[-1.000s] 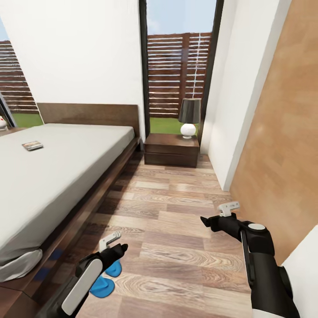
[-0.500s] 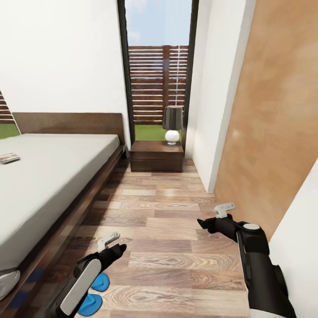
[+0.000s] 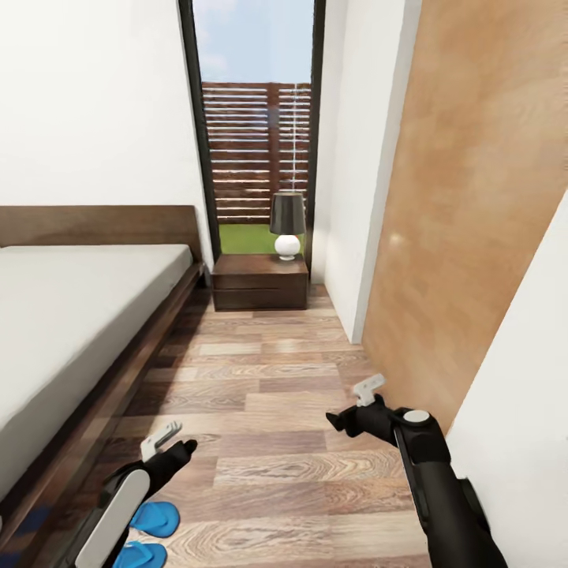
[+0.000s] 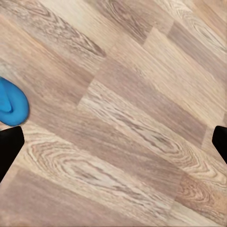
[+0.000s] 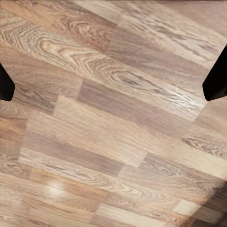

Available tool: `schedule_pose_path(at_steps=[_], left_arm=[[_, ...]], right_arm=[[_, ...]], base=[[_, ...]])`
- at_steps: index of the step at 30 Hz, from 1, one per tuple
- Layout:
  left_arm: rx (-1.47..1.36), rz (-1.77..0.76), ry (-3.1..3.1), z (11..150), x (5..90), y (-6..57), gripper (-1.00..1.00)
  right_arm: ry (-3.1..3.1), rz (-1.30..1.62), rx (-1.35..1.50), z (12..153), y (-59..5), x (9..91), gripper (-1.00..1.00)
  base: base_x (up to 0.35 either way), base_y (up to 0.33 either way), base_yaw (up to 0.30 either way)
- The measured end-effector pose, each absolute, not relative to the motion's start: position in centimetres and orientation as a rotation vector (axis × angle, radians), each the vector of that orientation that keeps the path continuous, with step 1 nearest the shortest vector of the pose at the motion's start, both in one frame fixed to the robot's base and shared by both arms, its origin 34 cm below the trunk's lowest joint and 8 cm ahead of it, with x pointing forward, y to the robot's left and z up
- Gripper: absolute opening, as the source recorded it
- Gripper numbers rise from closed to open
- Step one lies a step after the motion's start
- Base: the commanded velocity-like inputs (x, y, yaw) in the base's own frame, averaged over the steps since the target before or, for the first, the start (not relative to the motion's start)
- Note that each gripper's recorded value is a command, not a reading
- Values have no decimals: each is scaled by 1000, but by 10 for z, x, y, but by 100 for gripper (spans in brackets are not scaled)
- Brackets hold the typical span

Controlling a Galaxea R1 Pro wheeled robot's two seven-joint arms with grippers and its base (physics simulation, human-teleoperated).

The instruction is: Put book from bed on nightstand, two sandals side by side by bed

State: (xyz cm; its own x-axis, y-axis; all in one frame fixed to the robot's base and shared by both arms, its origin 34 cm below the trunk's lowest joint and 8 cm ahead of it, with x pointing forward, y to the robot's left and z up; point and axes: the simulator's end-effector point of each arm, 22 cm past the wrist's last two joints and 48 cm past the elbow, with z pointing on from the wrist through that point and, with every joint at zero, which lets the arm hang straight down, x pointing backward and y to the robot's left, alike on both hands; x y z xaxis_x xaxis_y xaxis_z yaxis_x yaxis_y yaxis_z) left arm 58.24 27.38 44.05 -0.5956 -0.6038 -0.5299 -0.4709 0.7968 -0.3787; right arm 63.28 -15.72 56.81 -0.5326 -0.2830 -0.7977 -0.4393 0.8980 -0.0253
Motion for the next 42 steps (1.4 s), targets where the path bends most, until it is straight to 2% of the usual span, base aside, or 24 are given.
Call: schedule_pose_path(at_steps=[9,24,42], left_arm=[[-809,-243,2316,437,578,282,100],[-831,-229,2319,430,571,288,100],[-841,-235,2319,429,570,288,100]], right_arm=[[2153,249,-595,565,-136,625,100],[2148,251,-610,565,-132,624,100],[2150,239,-612,565,-133,624,100]], base=[[88,-59,-23],[267,-159,0],[103,-40,113]])
